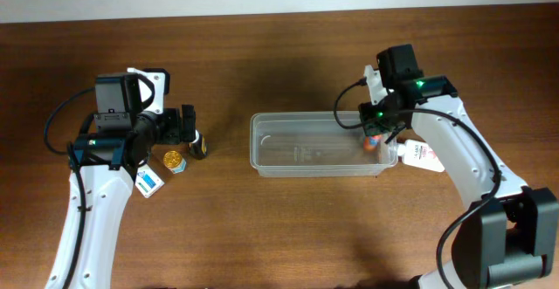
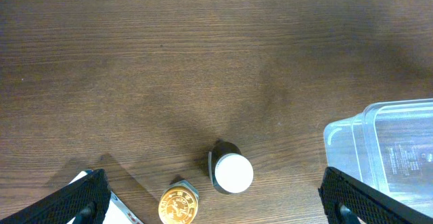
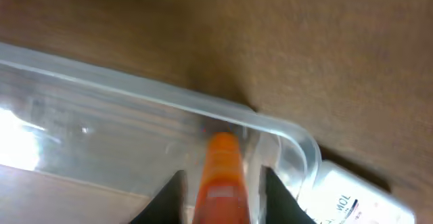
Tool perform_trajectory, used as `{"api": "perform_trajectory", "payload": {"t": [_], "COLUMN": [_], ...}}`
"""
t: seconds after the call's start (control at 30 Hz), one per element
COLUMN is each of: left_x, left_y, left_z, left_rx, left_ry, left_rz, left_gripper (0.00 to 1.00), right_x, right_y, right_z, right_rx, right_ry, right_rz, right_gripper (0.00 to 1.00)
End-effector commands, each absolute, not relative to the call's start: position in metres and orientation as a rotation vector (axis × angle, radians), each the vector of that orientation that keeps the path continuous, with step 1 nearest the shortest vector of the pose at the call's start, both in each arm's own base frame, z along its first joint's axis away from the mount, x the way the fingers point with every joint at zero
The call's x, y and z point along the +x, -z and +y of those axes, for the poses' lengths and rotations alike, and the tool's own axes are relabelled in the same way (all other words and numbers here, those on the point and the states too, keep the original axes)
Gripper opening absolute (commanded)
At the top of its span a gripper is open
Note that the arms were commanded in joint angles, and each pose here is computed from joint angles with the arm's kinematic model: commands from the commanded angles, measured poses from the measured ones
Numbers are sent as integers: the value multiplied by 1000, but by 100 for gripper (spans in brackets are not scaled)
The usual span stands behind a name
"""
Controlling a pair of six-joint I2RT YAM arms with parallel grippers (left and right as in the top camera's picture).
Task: Pack container
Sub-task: 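Carry the orange tube into the container and release it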
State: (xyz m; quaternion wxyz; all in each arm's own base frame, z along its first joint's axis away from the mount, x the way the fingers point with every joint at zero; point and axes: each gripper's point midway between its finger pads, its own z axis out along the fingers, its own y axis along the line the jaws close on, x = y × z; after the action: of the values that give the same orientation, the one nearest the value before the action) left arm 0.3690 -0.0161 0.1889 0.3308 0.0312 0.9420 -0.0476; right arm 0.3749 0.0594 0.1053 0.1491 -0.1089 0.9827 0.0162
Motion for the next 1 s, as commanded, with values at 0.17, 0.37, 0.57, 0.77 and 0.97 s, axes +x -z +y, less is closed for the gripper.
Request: {"api": "perform_trajectory", "payload": {"t": [0.17,0.37,0.57,0.77,0.97], "left_x": [373,373,373,373,373], "left_y": [-198,-198,-198,-198,-198], "left_z": [-19,-19,-19,-19,-19], "left_rx": [79,79,79,79,79], "left_ry": [144,145,145,144,145], "left_rz": [2440,2440,2440,2440,2440], "left_gripper": [99,99,99,99,99], "right_x": [376,376,397,389,350], "right_y": [-105,-124,-225,-283,-235], "right_z": [55,55,29,-29,-23], "right_rx": [-304,-302,-113,527,1072], "right_ry": [-21,-20,105,44,-211], "right_rz": [2821,2799,2628,2511,2640], "right_gripper": [55,61,69,77,99]}}
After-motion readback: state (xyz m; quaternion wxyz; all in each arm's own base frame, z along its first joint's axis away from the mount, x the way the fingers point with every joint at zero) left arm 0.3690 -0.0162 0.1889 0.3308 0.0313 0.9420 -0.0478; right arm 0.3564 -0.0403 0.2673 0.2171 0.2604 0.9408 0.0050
